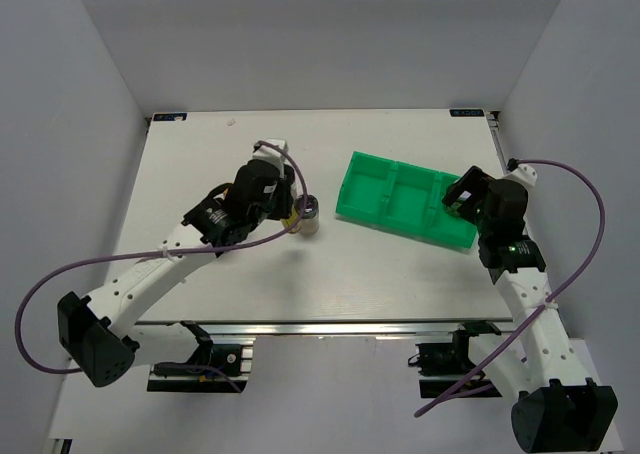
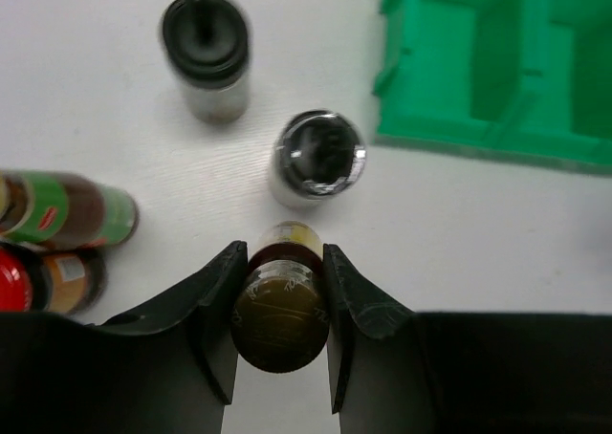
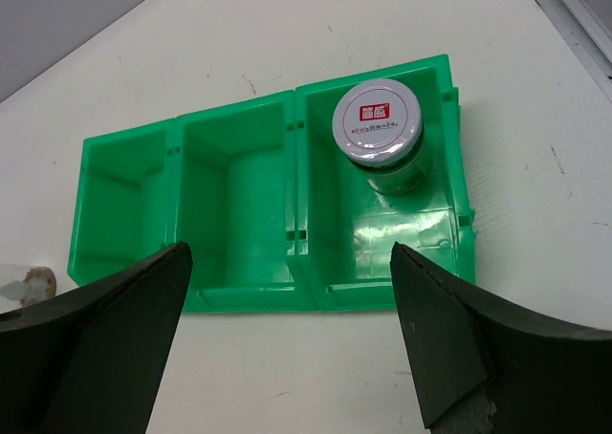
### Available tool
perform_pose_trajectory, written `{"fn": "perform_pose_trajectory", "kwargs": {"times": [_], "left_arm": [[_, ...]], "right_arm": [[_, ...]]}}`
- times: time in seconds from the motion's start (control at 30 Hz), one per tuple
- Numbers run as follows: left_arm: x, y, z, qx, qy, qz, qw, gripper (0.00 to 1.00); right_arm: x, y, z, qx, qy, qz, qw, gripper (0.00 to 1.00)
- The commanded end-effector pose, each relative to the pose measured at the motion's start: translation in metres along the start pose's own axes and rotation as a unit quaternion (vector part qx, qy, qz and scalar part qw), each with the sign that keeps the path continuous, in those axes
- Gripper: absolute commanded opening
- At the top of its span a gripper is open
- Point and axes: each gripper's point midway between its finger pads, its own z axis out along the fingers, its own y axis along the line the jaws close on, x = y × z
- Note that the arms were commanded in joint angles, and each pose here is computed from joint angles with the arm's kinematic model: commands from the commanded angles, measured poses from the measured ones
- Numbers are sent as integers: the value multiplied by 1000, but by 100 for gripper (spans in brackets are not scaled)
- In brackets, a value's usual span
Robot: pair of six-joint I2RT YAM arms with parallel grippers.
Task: Organize the condiment bottles
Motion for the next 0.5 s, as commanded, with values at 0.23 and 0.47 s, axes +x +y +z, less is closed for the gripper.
{"fn": "perform_pose_trajectory", "kwargs": {"times": [0.23, 0.47], "left_arm": [[-88, -119, -18, 127, -86, 92, 984, 8], [-117, -159, 34, 123, -113, 104, 980, 7]], "right_arm": [[-9, -1, 0, 1, -20, 0, 1000, 89], [-11, -10, 2, 28, -27, 3, 999, 89]]}}
